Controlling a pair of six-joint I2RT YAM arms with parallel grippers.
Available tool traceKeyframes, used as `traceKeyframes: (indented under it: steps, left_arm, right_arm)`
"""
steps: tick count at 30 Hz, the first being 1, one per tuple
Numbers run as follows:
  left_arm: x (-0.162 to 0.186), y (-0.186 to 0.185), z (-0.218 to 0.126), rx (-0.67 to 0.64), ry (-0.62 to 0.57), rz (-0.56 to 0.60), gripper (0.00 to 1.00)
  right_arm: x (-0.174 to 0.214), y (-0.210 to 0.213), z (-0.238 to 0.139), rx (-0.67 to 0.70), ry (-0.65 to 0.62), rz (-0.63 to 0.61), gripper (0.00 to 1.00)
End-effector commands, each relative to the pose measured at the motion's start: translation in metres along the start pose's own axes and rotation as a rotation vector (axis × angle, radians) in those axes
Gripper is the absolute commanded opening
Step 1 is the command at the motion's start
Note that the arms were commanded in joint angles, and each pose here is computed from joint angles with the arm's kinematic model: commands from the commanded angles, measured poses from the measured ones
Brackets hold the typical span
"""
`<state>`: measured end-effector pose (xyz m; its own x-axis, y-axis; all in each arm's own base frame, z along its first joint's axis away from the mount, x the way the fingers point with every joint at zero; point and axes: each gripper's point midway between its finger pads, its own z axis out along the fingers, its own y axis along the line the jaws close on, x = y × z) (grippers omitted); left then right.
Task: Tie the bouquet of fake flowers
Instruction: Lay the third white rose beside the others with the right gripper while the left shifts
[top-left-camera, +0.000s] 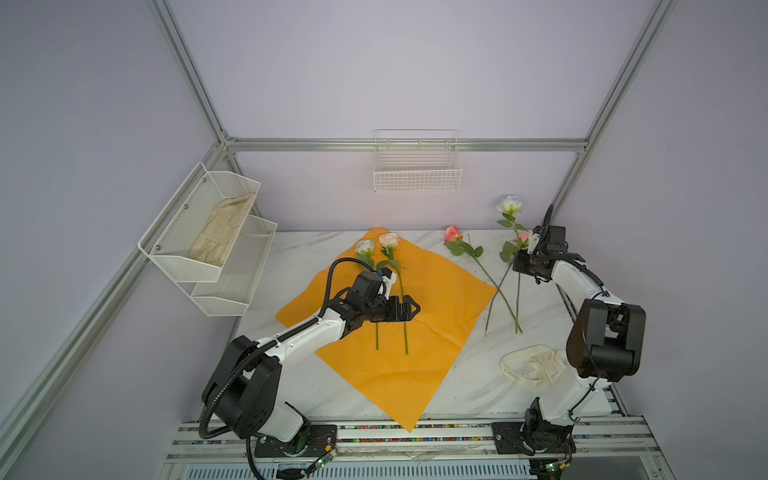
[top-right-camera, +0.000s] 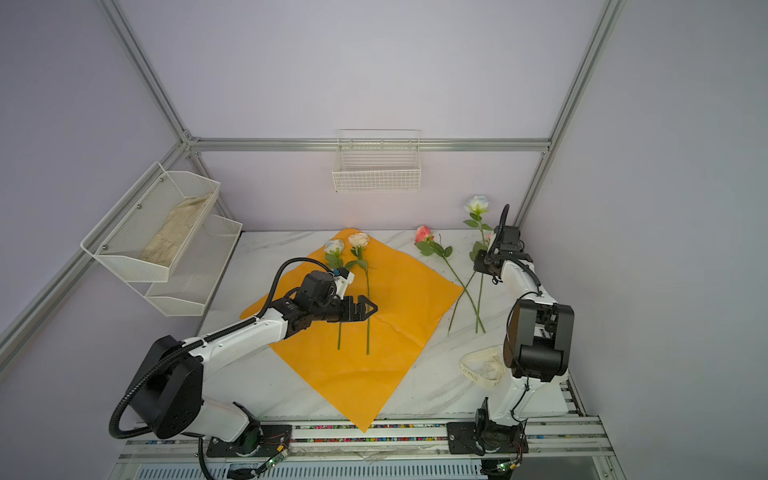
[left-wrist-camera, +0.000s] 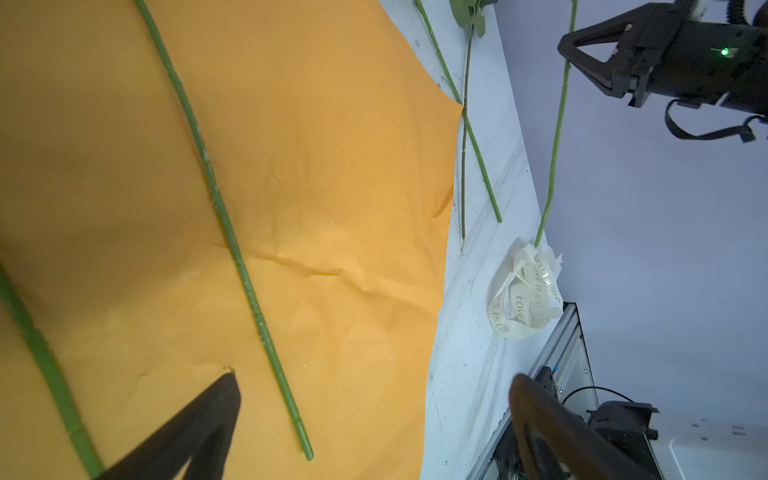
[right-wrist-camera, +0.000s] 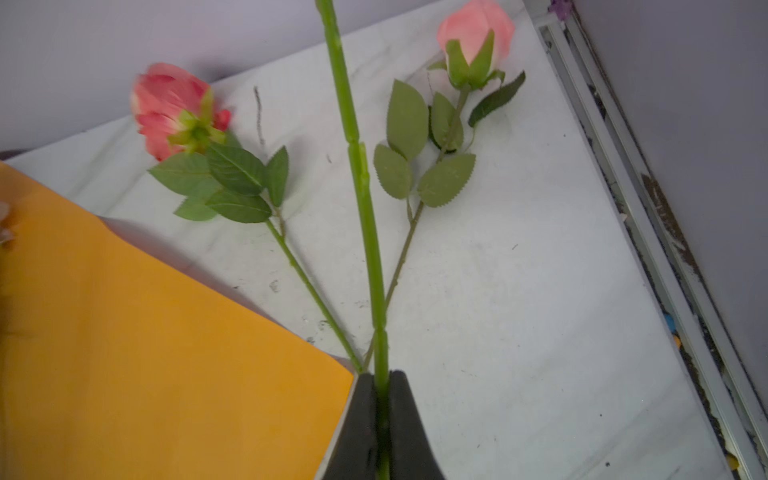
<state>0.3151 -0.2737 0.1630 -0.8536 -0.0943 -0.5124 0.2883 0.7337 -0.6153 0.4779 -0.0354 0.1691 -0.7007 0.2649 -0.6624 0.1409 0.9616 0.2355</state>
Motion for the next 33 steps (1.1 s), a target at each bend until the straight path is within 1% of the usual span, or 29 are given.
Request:
traceKeyframes:
  steps: [1,3,5,6,7,10,12,16,19,21,24,26,27,29,31,33]
  left_arm:
    - [-0.028,0.004,-0.038,-0.082,-0.164,0.037,1.0]
    - [-0.031,0.026,-0.057,-0.197,-0.221,-0.016,1.0]
    - [-0.031,0.052,-0.081,-0.334,-0.292,-0.062,1.0]
    - [-0.03,0.069,-0.097,-0.418,-0.333,-0.105,1.0]
    - [-0.029,0.082,-0.111,-0.466,-0.362,-0.143,0.99]
    - [-0.024,0.107,-0.138,-0.496,-0.406,-0.216,1.0]
    - [-0.02,0.117,-0.149,-0.493,-0.43,-0.251,1.0]
    - [-0.013,0.122,-0.161,-0.489,-0.441,-0.273,1.0]
    - [-0.006,0.124,-0.163,-0.491,-0.433,-0.28,1.0]
    - [-0.002,0.126,-0.163,-0.496,-0.426,-0.285,1.0]
    - [0.003,0.128,-0.165,-0.503,-0.427,-0.288,1.0]
    - [0.003,0.129,-0.165,-0.503,-0.431,-0.291,0.99]
    - [0.003,0.129,-0.165,-0.503,-0.433,-0.29,1.0]
    - [0.002,0.129,-0.165,-0.501,-0.434,-0.29,1.0]
    - [0.001,0.128,-0.163,-0.494,-0.428,-0.284,1.0]
    - [0.0,0.126,-0.159,-0.484,-0.417,-0.277,1.0]
  right_arm:
    - [0.008,0.054,-0.015,-0.232,0.024,0.071,0.0]
    - [0.014,0.076,-0.019,-0.266,0.038,0.111,0.0]
    - [0.029,0.11,-0.02,-0.325,0.069,0.109,0.0]
    - [0.038,0.131,-0.02,-0.356,0.082,0.11,0.0]
    - [0.05,0.154,-0.019,-0.384,0.106,0.114,0.0]
    - [0.076,0.222,-0.015,-0.49,0.133,0.137,0.0]
    - [0.088,0.262,-0.01,-0.536,0.14,0.143,0.0]
    - [0.12,0.332,0.007,-0.569,0.178,0.082,0.0]
    - [0.143,0.357,0.029,-0.522,0.221,0.068,0.0]
    - [0.155,0.366,0.04,-0.502,0.228,0.085,0.0]
    - [0.169,0.375,0.052,-0.507,0.237,0.117,0.0]
    - [0.179,0.384,0.057,-0.52,0.248,0.106,0.0]
    - [0.187,0.388,0.062,-0.525,0.273,0.092,0.0]
    - [0.202,0.388,0.07,-0.504,0.308,0.065,0.01]
    - [0.212,0.38,0.077,-0.466,0.328,0.051,0.05]
    - [0.214,0.38,0.074,-0.481,0.333,0.047,0.11]
